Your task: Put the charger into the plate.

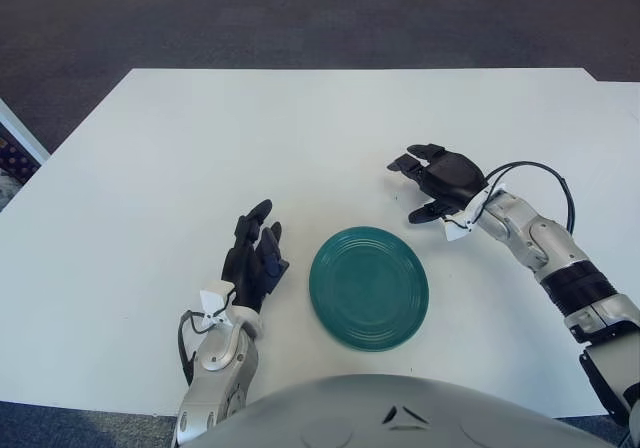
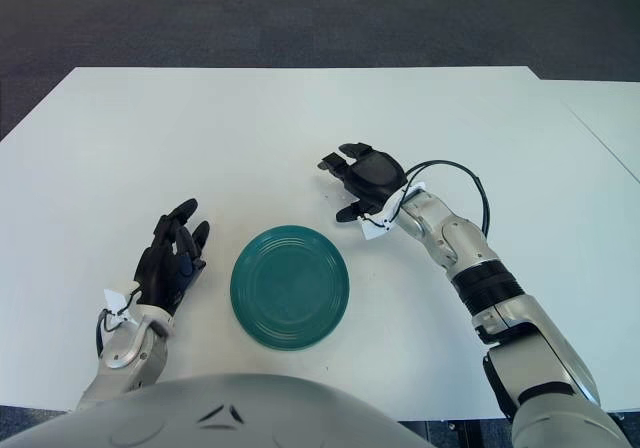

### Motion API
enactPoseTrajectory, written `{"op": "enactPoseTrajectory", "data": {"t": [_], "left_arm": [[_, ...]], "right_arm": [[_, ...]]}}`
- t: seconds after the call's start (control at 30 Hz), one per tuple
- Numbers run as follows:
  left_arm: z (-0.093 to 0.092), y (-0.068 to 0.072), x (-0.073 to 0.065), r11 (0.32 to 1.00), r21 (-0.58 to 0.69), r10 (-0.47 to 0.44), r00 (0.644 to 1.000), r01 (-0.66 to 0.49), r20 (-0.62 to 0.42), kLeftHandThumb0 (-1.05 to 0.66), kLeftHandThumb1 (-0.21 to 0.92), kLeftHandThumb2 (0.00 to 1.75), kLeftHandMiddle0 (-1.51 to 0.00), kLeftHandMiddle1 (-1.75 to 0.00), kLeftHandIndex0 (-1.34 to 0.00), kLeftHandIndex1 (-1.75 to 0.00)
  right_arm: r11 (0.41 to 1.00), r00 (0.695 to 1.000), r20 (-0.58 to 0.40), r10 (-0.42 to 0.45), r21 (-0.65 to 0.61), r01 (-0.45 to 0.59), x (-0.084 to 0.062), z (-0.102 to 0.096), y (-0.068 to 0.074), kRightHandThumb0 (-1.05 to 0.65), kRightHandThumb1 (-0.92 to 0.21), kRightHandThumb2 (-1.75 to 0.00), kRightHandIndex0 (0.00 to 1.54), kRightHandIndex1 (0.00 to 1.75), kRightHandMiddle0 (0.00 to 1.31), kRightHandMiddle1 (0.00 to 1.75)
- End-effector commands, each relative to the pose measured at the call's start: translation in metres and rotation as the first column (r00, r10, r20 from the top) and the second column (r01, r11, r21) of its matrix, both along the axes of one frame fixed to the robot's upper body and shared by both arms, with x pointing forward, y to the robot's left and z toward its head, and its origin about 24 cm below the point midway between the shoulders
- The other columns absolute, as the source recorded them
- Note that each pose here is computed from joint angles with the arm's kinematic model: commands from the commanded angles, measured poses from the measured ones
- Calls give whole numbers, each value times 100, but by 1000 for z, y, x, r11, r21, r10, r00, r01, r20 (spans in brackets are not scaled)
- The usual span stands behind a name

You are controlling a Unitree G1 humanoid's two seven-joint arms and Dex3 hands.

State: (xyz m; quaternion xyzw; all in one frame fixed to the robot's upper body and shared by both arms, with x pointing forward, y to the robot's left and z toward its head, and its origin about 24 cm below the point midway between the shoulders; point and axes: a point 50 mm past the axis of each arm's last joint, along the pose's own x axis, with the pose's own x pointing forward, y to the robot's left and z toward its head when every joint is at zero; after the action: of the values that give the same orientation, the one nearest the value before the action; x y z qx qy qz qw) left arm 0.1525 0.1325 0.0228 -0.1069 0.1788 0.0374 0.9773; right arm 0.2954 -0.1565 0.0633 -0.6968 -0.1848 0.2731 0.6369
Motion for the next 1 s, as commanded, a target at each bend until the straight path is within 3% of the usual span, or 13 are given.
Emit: {"op": "enactPoseTrajectory", "data": {"t": [0.0,0.4,0.7,0.97], "left_arm": [[-3,2,-2,1000,2,7,999,-7,-35,-93,92,89,-28,0,-4,-73],[-3,2,-1,1000,-15,17,999,-17,-39,-93,92,89,-28,0,-5,-73],[-1,1,0,1000,-7,23,999,-23,-37,-93,92,90,-28,-1,-6,-74],[0,0,0,1000,1,14,999,-14,-32,-93,92,89,-29,-1,-6,-74]], "right_arm": [[1000,999,-35,-10,8,10,3,-4,0,-84,-92,-51,23,0,0,59],[999,993,-114,-15,28,18,3,-18,-1,-86,-92,-51,24,1,0,61],[998,983,-175,-57,10,59,0,-44,-14,-83,-92,-50,25,1,0,59],[998,977,-202,-62,10,66,2,-53,-16,-82,-92,-49,27,1,0,62]]}}
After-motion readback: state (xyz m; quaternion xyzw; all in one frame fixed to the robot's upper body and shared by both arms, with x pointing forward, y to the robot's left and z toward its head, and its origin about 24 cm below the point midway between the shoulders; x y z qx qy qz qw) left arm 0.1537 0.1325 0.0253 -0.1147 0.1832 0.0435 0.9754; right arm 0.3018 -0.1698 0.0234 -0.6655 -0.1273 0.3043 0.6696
